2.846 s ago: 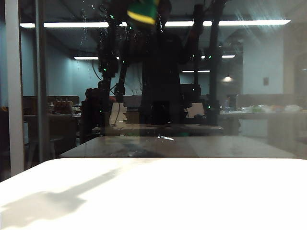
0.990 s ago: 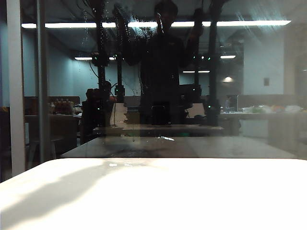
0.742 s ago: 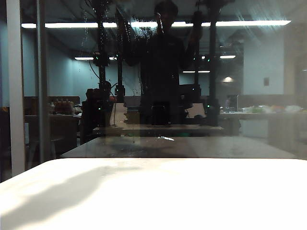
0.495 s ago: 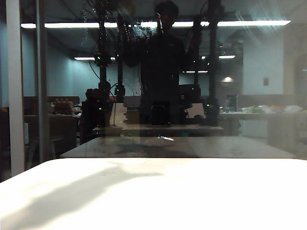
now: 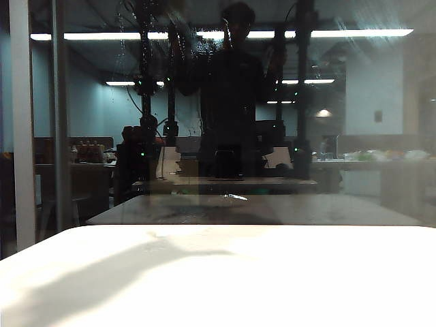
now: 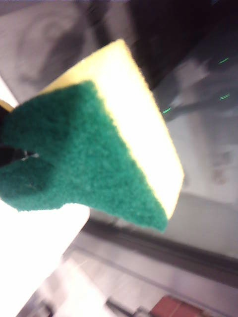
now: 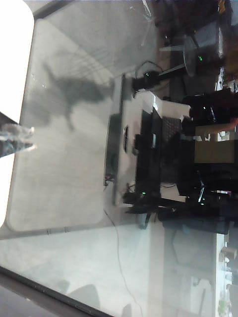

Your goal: Reach upward to find where there is water on the glass, pick up the sponge from the table, dry the water, and finally place the sponge back on the table.

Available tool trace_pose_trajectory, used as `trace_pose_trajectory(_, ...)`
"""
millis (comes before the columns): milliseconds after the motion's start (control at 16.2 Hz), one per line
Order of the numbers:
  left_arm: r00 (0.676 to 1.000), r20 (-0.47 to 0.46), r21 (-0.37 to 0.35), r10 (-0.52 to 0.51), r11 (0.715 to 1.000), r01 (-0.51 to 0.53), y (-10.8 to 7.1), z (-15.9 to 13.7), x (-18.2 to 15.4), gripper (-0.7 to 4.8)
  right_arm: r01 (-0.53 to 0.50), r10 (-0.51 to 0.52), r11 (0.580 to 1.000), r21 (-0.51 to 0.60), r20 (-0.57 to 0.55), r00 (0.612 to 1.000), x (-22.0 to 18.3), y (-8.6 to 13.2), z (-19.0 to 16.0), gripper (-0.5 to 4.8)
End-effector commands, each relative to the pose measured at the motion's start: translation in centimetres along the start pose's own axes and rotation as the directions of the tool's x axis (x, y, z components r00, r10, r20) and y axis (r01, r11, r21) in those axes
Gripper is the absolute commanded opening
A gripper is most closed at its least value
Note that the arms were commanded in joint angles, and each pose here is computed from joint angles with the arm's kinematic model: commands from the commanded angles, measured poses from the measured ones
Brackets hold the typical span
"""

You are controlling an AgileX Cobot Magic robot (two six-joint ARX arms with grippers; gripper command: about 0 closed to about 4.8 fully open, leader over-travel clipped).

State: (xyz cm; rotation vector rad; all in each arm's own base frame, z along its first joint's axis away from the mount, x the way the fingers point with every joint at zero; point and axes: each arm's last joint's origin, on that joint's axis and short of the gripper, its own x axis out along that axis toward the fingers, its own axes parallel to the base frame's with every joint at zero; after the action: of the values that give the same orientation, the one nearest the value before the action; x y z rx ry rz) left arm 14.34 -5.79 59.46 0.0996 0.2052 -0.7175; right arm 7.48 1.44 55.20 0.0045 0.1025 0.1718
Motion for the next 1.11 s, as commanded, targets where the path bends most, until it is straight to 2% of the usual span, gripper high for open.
trace_pose_trajectory(62,0.998,-0.062,-0.028,-0.021,0.999,0.019,0.5,-0.6,1.5,-0.06,-0.005,0.005,1.000,-0.002,0.023,1.000,-0.1,0.0,0.2,-0.06)
trace_pose_trajectory(371,0.983,-0.175,-0.072,-0.049,0.997,0.037,1.4,-2.0,4.3,-0.06,-0.005,0.005,1.000,-0.002,0.024,1.000,-0.1,0.0,0.2,-0.06)
trace_pose_trajectory(557,0.976,-0.204,-0.081,-0.069,0.995,0.054,1.8,-2.7,6.4,-0.06,-0.005,0.005,1.000,-0.002,0.023,1.000,-0.1,0.0,0.2,-0.05)
trace_pose_trajectory(681,0.971,-0.213,-0.070,-0.106,0.993,0.093,1.3,-3.2,8.3,-0.06,-0.004,0.005,1.000,-0.002,0.019,1.000,-0.1,0.0,0.2,-0.05)
trace_pose_trajectory(866,0.959,-0.255,-0.066,-0.122,0.992,0.108,1.2,-5.8,11.1,-0.06,-0.004,0.004,1.000,-0.002,0.012,1.000,-0.3,0.0,0.1,-0.06)
trace_pose_trajectory(1114,0.954,-0.255,-0.096,-0.161,0.985,0.141,0.7,-10.6,11.8,-0.06,-0.003,0.003,1.000,-0.002,0.005,1.000,-0.7,0.0,-0.1,-0.05)
